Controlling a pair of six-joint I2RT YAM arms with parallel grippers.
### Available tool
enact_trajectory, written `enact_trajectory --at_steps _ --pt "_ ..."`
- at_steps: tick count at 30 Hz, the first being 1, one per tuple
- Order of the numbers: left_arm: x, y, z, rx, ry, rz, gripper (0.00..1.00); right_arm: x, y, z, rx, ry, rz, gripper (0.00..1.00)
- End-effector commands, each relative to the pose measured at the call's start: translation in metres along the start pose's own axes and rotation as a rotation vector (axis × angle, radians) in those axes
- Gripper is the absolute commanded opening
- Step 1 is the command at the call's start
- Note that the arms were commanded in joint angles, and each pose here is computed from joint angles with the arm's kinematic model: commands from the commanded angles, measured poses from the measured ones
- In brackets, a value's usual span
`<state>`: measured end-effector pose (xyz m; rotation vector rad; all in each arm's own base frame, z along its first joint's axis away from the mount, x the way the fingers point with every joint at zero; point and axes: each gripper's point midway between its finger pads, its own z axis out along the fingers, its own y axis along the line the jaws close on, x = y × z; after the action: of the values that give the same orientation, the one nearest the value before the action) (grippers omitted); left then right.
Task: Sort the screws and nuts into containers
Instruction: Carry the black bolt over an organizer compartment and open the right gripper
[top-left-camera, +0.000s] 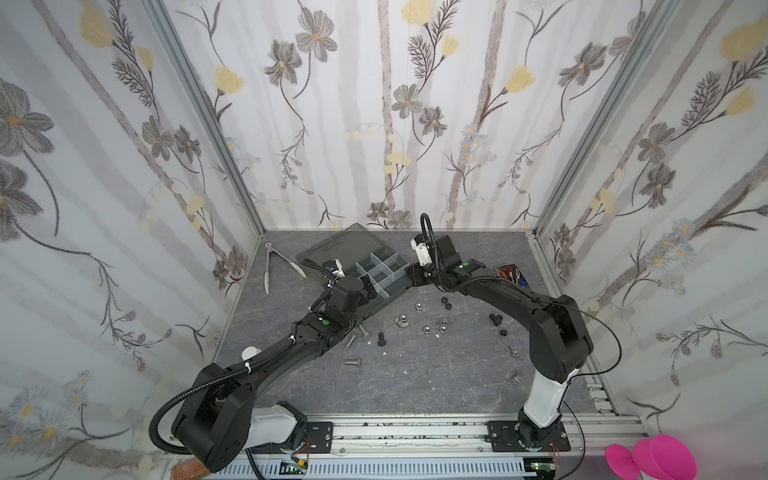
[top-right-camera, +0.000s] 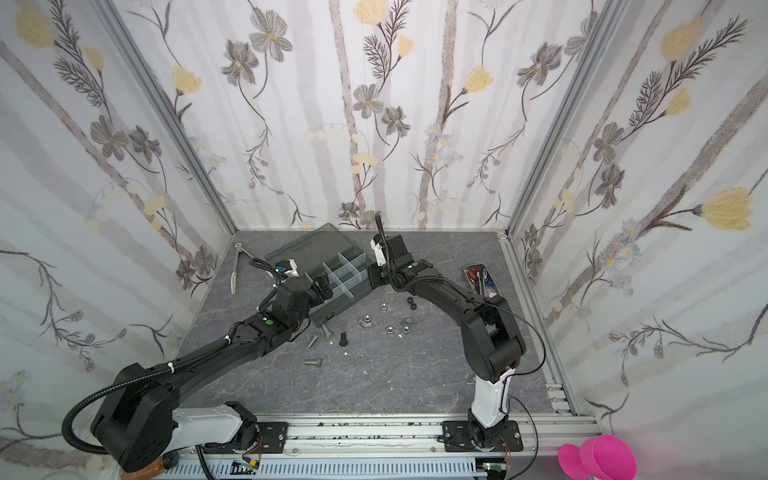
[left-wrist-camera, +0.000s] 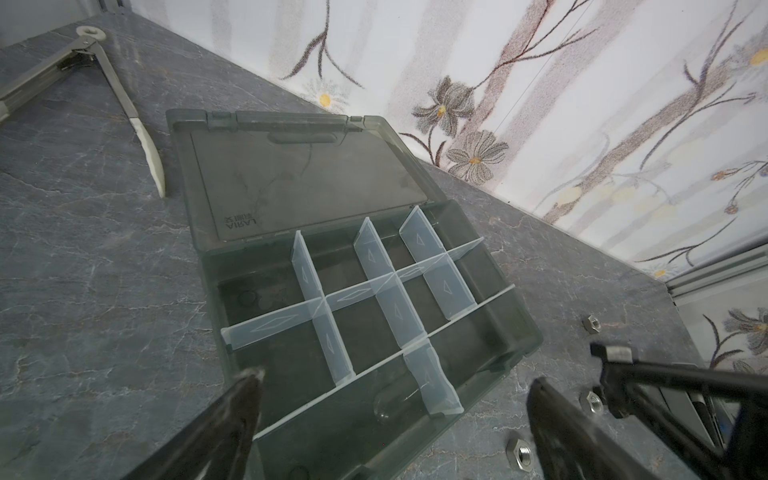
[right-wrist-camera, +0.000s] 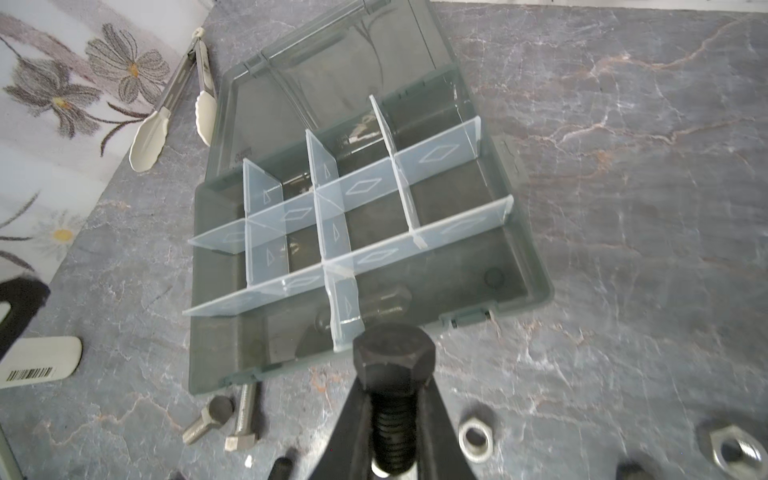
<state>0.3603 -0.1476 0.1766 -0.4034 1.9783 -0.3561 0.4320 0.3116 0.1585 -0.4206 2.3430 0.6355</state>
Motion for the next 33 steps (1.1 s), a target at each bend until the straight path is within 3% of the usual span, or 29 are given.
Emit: enact_trajectory --at_steps 1,11,25,33 --pt "-0.013 -0.004 -0.008 0.083 -0.112 -0.019 1.0 -0.013 -0.003 0.015 -0.026 0.007 -0.019 0.13" --pt "0.002 0.004 0.004 0.068 -0.094 0.014 1.0 -0.037 -0.019 0.066 -0.006 0.006 -0.042 0.13" --pt "0.013 0.003 0.02 0.032 -0.037 0.04 1.0 -0.046 -0.033 0.102 -0.037 -0.009 -0.019 0.13" --pt "0.015 -0.001 0.019 0.049 -0.02 0.045 1.0 -0.046 -0.037 0.112 -0.051 -0.014 -0.003 0.27"
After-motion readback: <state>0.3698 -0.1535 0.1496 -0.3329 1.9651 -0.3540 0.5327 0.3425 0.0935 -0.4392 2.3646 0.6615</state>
